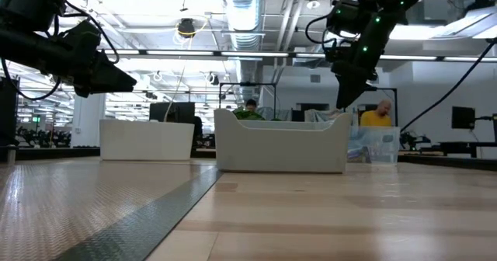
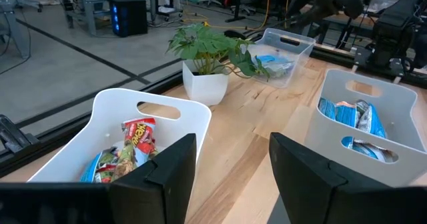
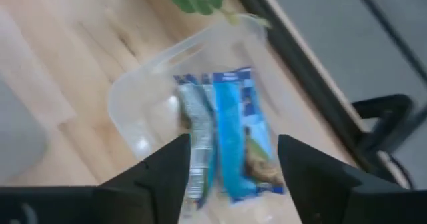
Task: Pick and place Granola Bars by type
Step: Return to Home Position
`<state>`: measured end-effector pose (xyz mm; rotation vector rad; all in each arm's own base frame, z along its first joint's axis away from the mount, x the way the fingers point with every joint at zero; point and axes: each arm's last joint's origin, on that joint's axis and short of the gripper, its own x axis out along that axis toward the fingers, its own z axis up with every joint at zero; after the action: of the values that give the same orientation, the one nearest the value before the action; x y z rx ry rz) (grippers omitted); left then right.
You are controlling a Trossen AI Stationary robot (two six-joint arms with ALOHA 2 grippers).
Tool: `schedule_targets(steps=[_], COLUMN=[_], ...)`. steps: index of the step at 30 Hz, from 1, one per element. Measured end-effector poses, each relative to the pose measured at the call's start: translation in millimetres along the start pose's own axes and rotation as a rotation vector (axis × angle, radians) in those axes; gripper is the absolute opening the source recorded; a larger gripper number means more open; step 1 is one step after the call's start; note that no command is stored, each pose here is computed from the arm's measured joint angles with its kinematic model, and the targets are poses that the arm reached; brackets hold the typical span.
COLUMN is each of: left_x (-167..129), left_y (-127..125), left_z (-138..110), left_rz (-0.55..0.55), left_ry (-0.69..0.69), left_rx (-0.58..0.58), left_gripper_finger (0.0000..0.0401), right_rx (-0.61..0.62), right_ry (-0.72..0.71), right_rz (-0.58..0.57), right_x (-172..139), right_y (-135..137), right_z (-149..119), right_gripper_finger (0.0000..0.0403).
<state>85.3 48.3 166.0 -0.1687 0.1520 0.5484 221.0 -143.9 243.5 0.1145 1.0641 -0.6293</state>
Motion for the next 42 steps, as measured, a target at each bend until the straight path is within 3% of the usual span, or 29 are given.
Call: schedule_targets(steps=[3, 6, 11, 17, 22, 24, 29, 35, 42], left_x=[0.0, 0.0, 0.0, 0.0, 0.0, 0.0, 0.0, 0.0, 0.0], left_y=[0.0, 0.0, 0.0, 0.0, 0.0, 0.0, 0.0, 0.0, 0.0], left_z=[0.0, 0.0, 0.0, 0.0, 0.0, 0.0, 0.0, 0.0, 0.0], left_rz=[0.0, 0.0, 0.0, 0.0, 0.0, 0.0, 0.0, 0.0, 0.0], left_ry=[0.0, 0.0, 0.0, 0.0, 0.0, 0.0, 0.0, 0.0, 0.0], left_rx=[0.0, 0.0, 0.0, 0.0, 0.0, 0.0, 0.0, 0.0, 0.0], left_gripper_finger=[0.0183, 0.0183, 0.0183, 0.0183, 0.0183, 0.0183, 0.0183, 0.0183, 0.0183], right_rx=[-0.003, -0.04, -0.072, -0.015, 0.251, 0.289, 0.177, 0.026, 0.018], right_ry=[-0.041, -0.191, -0.428, -0.574, -0.597, -0.634, -0.799, -0.957, -1.062], right_rz=[0.096, 0.217, 0.35, 0.421, 0.582, 0.617, 0.67, 0.657, 0.668], right_x=[-4.9, -18.0, -39.2, -52.4, -55.7, -53.7, -50.5, -43.7, -36.8], right_y=[3.9, 13.9, 33.6, 46.0, 51.4, 53.8, 59.8, 62.5, 62.1], right_z=[-0.9, -10.5, -48.2, -95.9, -123.8, -132.7, -151.7, -167.1, -178.0], right_gripper_finger=[0.0233, 0.0239, 0.0239, 0.0239, 0.0239, 0.0239, 0.0239, 0.024, 0.024])
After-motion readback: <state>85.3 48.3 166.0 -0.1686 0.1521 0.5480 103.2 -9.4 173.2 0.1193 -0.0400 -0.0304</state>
